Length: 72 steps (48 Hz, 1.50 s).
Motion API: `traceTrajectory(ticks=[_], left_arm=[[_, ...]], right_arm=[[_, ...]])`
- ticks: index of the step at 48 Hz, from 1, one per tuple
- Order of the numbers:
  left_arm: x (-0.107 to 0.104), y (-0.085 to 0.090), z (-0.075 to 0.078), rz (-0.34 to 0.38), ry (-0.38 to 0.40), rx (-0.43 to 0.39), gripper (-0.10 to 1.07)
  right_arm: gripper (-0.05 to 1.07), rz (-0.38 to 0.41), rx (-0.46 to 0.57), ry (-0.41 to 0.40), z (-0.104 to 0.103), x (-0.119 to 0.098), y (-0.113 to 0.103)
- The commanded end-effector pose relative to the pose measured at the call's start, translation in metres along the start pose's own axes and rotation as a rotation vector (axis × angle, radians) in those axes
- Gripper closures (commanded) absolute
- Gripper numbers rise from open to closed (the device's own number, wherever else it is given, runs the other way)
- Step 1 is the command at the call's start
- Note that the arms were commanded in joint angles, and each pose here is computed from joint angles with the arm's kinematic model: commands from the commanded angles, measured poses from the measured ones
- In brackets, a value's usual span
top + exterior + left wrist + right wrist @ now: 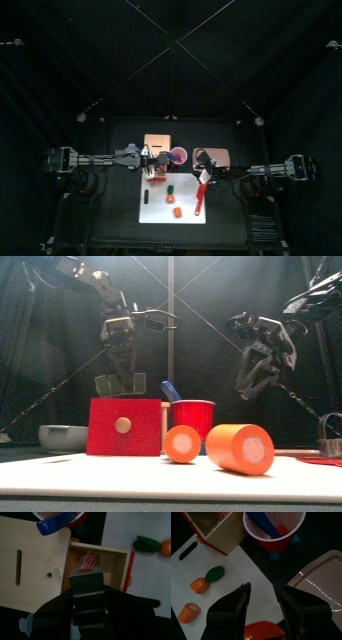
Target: Drop sushi roll in drawer
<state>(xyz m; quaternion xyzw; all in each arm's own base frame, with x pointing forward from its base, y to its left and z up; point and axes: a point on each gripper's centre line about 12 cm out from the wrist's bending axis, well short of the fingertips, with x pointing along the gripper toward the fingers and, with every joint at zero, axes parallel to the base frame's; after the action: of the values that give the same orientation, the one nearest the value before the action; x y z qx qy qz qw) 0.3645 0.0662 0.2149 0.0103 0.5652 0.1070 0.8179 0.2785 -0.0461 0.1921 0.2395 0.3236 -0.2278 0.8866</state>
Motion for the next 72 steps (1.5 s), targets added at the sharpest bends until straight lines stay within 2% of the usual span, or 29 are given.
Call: traceTrajectory(ticks=[1,7,10,15,24,33,51,56,65,72], left_arm=[[-0.003,0.001,0.017,0.015,-0.033,0.029,0.25],[0.004,0.0,0.022,0.018,-0.014,0.06,0.25],[0.007,-0.002,0.02,0.008,0.015,0.057,0.26],[0.008,-0.014,0.016,-0.008,0.052,0.074,0.26],[0.012,-0.029,0.014,-0.022,0.064,0.101,0.24],[0.009,-0.034,0.019,-0.025,0.046,0.119,0.24],[0.013,-0.036,0.016,-0.011,0.065,0.151,0.23],[0.014,-0.036,0.015,-0.01,0.071,0.151,0.19],[0.011,-0.035,0.017,-0.01,0.064,0.148,0.03],[0.01,-0.034,0.017,-0.004,0.058,0.151,-0.01]], right_arm=[[0.24,0.014,0.012,-0.027,0.009,-0.005,0.003],[0.24,0.014,0.019,-0.024,0.008,-0.005,0.003],[0.24,0.015,0.022,-0.025,0.008,-0.006,0.003],[0.24,0.015,0.028,-0.024,0.008,-0.006,0.003],[0.24,0.022,0.034,-0.036,0.011,-0.01,0.003],[0.24,0.027,0.045,-0.032,0.009,-0.011,0.004],[0.24,0.019,0.054,-0.035,0.009,-0.016,0.002],[0.24,0.02,0.055,-0.038,0.01,-0.017,0.002],[0.24,0.021,0.057,-0.044,0.011,-0.019,0.002],[0.24,0.018,0.056,-0.041,0.01,-0.019,0.002]])
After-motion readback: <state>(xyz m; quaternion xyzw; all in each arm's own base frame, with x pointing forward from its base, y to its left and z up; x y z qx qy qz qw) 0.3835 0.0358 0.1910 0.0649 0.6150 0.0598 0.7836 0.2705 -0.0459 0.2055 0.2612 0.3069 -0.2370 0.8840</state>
